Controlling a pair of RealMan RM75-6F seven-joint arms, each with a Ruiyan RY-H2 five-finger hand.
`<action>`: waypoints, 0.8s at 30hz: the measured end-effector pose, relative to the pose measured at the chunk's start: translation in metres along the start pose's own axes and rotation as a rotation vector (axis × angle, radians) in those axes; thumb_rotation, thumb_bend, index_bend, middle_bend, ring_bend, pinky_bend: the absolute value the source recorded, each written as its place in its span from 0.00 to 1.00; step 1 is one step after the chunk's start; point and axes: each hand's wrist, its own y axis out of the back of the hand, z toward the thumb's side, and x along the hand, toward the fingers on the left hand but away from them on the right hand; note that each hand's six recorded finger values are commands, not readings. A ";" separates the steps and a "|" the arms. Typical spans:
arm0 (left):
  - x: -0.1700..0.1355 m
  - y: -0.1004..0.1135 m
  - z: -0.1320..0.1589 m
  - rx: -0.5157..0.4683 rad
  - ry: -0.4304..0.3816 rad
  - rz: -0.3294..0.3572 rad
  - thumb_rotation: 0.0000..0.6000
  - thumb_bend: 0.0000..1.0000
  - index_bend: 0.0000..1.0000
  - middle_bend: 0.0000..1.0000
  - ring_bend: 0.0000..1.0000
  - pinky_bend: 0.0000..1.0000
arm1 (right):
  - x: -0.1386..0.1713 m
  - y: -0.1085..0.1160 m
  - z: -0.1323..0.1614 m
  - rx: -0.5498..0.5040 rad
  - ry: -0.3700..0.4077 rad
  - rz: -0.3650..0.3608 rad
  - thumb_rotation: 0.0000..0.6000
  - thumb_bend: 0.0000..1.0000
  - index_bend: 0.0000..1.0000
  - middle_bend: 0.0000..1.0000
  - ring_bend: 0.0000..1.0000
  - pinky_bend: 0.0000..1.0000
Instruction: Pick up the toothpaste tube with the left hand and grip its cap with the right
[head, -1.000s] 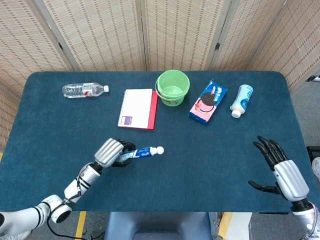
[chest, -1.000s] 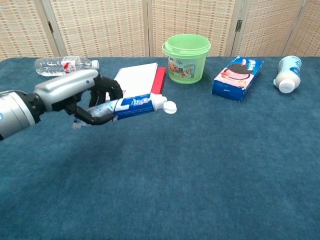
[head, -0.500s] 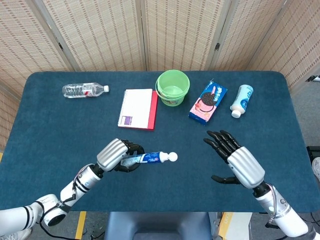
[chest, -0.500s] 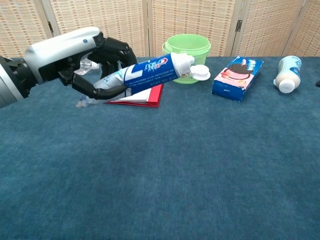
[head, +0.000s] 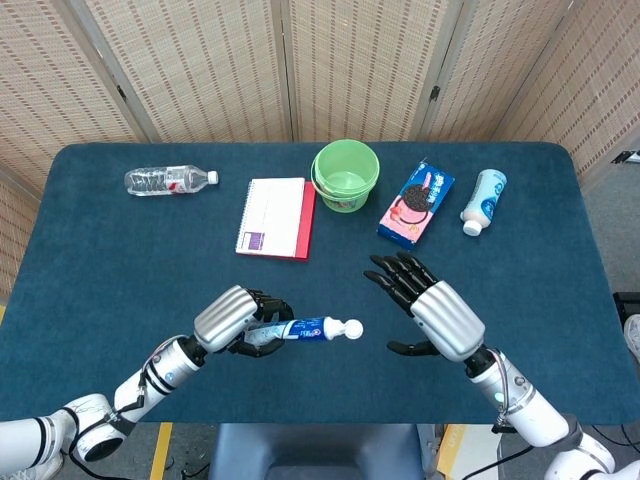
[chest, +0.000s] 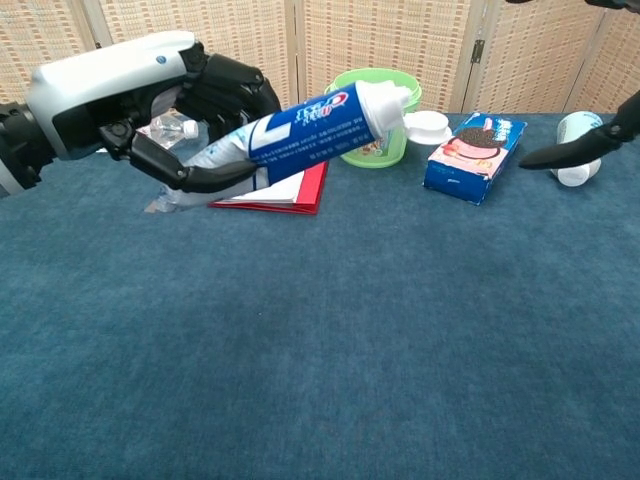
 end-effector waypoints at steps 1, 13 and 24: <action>0.000 0.000 0.001 -0.008 -0.002 -0.001 1.00 0.55 0.70 0.78 0.69 0.62 | -0.003 -0.001 0.001 -0.002 0.006 -0.004 0.98 0.00 0.00 0.00 0.00 0.00; 0.003 0.000 0.015 -0.023 -0.035 -0.014 1.00 0.55 0.70 0.78 0.69 0.62 | -0.026 -0.010 0.017 -0.028 0.072 -0.026 0.97 0.00 0.00 0.00 0.00 0.00; 0.004 -0.005 0.011 0.016 -0.019 -0.035 1.00 0.55 0.70 0.78 0.69 0.62 | -0.034 -0.010 0.025 -0.013 0.100 -0.044 0.97 0.00 0.00 0.00 0.00 0.00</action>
